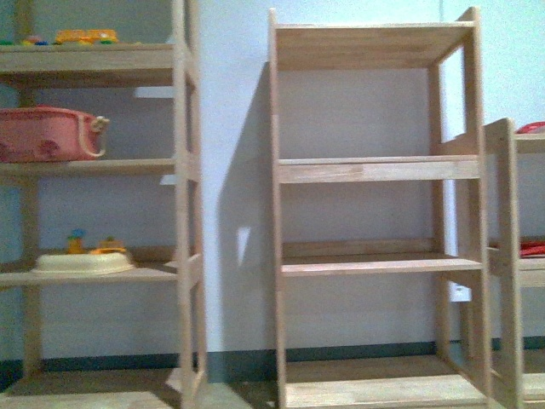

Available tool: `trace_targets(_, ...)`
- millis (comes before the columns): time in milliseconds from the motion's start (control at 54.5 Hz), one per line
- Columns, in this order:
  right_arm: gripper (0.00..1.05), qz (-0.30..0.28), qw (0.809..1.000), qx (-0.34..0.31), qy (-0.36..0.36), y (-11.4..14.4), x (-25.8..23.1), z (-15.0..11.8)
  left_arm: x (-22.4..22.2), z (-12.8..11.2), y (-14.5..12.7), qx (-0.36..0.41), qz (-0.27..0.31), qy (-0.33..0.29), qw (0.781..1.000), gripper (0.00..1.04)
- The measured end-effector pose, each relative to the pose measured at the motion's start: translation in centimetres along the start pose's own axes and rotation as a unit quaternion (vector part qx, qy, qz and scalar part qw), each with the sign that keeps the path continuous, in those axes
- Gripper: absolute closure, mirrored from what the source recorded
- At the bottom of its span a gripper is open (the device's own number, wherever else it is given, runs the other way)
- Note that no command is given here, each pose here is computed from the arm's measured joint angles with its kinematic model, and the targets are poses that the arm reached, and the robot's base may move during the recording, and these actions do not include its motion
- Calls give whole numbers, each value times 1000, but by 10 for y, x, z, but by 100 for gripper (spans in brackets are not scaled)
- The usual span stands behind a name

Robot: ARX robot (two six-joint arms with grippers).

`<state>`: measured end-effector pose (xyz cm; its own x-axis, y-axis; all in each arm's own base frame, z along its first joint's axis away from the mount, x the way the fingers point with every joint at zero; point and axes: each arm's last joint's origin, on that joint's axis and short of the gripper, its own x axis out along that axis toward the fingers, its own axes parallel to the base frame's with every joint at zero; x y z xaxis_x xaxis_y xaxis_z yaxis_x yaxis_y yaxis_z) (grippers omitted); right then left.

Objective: Put away toys

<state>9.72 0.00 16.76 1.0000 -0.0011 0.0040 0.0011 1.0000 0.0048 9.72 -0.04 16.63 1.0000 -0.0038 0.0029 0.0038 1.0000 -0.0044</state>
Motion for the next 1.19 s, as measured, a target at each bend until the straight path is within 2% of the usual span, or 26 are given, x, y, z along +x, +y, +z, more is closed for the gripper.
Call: trace_targets(1192,98,1,1000,0,0,0,0,0,0,0,0,0,0,0,1000,6)
